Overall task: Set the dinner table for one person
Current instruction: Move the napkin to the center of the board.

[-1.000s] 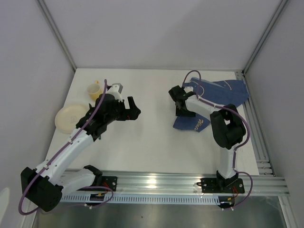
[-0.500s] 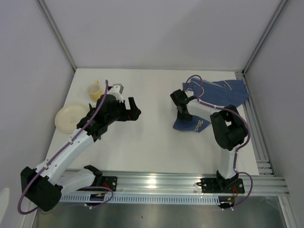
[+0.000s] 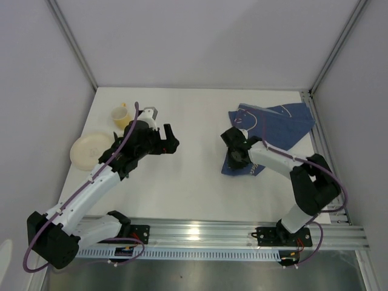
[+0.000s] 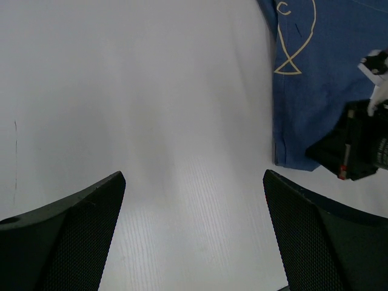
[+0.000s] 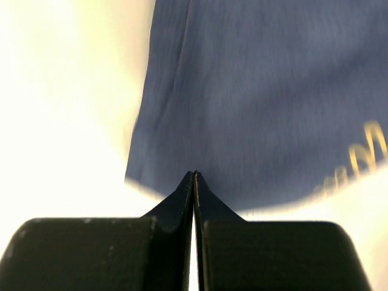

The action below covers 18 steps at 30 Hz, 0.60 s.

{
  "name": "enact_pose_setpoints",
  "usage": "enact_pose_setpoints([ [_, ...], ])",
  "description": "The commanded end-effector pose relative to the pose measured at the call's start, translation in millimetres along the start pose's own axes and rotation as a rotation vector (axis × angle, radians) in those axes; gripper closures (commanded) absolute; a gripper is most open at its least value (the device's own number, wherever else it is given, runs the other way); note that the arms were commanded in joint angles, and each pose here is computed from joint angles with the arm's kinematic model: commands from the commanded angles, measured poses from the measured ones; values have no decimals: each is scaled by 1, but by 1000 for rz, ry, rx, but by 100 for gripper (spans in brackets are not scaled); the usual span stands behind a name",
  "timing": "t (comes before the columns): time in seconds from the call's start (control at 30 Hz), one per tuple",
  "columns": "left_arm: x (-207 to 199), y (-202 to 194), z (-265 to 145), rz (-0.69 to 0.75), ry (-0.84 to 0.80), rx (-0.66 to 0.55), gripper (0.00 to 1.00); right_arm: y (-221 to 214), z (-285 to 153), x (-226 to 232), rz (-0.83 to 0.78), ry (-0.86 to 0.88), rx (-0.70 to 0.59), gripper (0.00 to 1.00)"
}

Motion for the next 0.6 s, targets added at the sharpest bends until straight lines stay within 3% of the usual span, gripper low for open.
enact_pose_setpoints([
  [0.0, -2, 4, 1, 13, 1, -9, 1, -25, -32, -23, 76, -18, 42, 100],
  [0.23, -4, 3, 7, 5, -11, 9, 1, -58, -69, -99, 277, -227, -20, 100],
  [0.3, -5, 2, 8, 5, -16, 15, 1, -51, -73, -94, 263, -166, -48, 96],
  [0.43, -7, 4, 9, 5, -31, 14, 1, -34, -78, -57, 184, 59, -68, 43],
  [0.57, -6, 4, 7, 6, -26, 10, 1, -39, -75, -37, 120, 147, -39, 25],
])
Point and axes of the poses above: each gripper's point midway between its finger pads, its own z axis out along the fingers, its own x axis along the line the jaws close on, y = z × x, the point moved 5 cm from there along -z, back along the fingers, and after that the axes turned 9 degrees about z, right-handed, at the moved point
